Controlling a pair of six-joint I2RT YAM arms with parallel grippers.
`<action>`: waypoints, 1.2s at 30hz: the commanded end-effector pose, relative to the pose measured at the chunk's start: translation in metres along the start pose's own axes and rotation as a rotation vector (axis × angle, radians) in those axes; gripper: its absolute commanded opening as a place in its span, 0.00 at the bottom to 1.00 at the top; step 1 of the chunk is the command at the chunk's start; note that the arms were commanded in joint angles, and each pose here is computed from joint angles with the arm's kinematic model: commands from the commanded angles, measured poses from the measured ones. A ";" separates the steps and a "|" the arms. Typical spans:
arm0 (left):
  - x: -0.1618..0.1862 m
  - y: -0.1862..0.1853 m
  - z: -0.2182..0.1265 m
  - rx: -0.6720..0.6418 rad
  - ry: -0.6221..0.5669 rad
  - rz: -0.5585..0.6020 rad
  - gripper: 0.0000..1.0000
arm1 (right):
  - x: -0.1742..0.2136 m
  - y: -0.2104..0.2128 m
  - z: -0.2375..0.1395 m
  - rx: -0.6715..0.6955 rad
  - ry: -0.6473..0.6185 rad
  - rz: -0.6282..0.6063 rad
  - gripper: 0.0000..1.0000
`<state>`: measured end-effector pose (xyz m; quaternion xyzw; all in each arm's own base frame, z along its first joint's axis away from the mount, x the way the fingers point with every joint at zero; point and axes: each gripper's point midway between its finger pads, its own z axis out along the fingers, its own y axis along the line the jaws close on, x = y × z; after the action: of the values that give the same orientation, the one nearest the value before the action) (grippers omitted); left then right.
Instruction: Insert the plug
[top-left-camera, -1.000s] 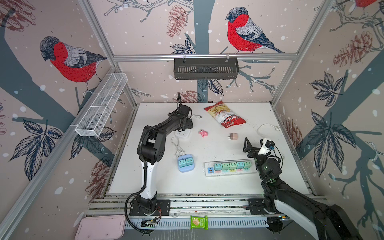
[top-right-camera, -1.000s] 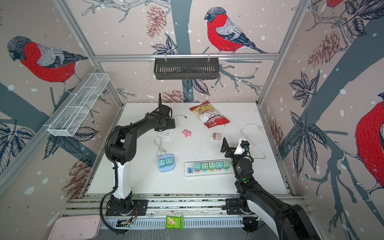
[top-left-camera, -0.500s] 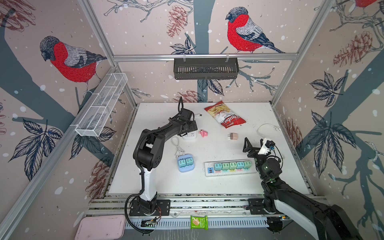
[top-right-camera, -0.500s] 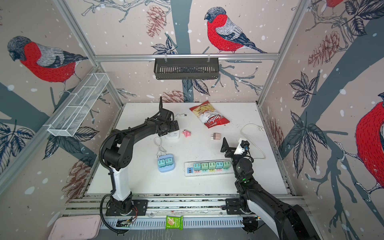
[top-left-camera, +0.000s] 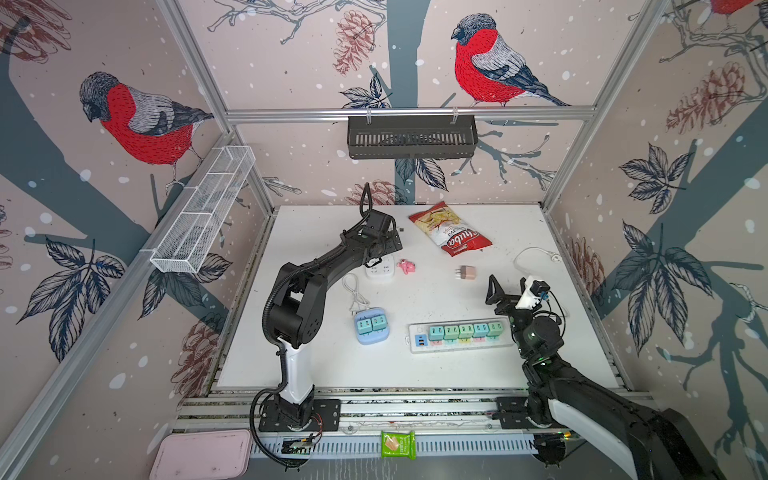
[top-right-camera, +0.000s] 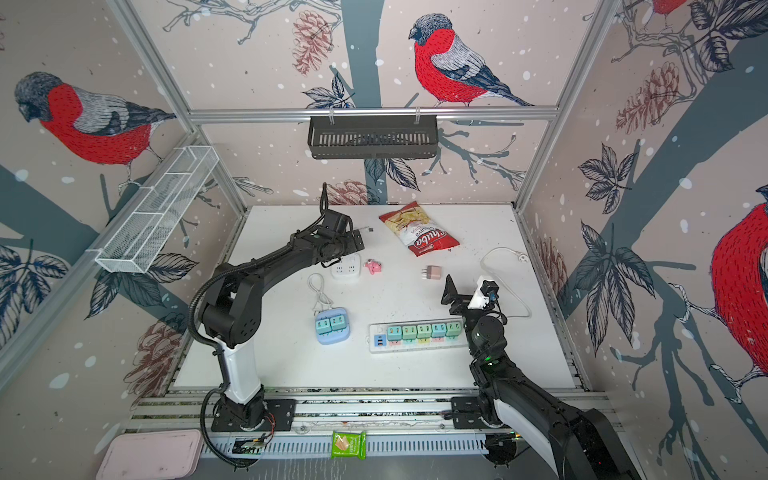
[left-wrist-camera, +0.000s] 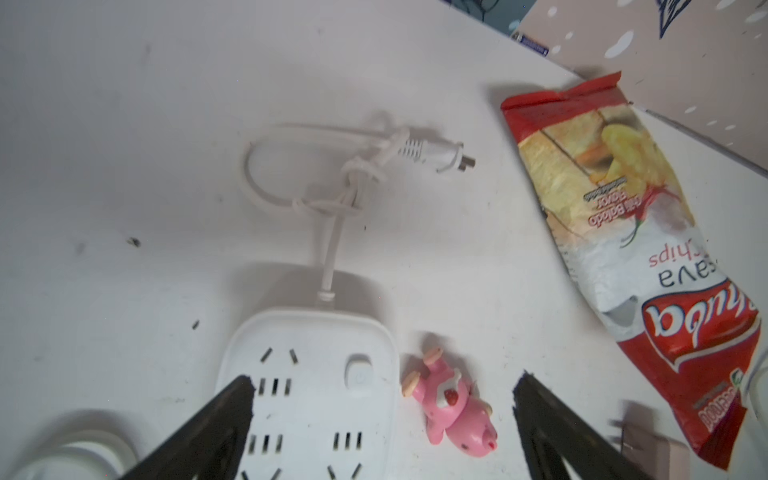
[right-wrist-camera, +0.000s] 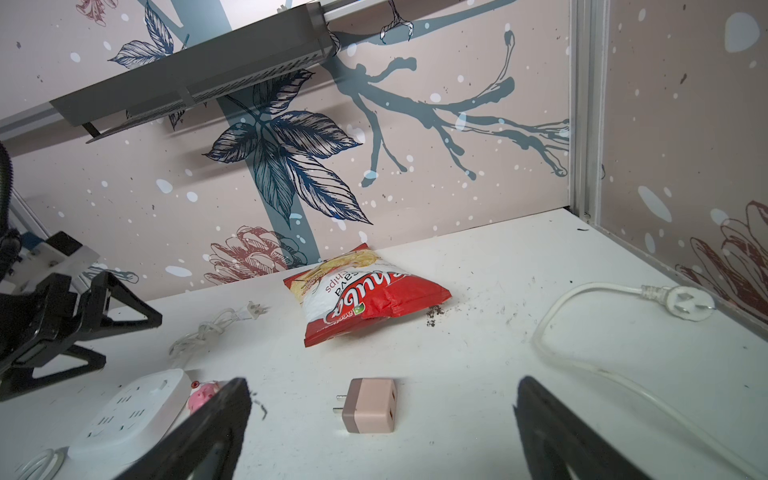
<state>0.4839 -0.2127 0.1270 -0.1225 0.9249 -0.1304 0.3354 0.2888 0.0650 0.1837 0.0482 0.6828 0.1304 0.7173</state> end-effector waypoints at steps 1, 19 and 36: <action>-0.019 0.018 0.006 -0.114 -0.030 0.057 0.97 | -0.005 0.000 0.000 0.000 -0.020 0.007 1.00; 0.032 0.032 0.061 -0.181 0.176 0.133 0.93 | -0.005 0.000 0.000 0.004 -0.019 0.008 1.00; 0.096 0.002 0.011 -0.029 0.203 0.113 0.91 | 0.002 -0.049 0.016 0.251 0.026 0.125 1.00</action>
<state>0.4225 -0.2270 0.0505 -0.0511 0.9690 -0.0741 0.2300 0.3058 0.0302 0.1757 0.1383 0.6960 0.0882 0.6991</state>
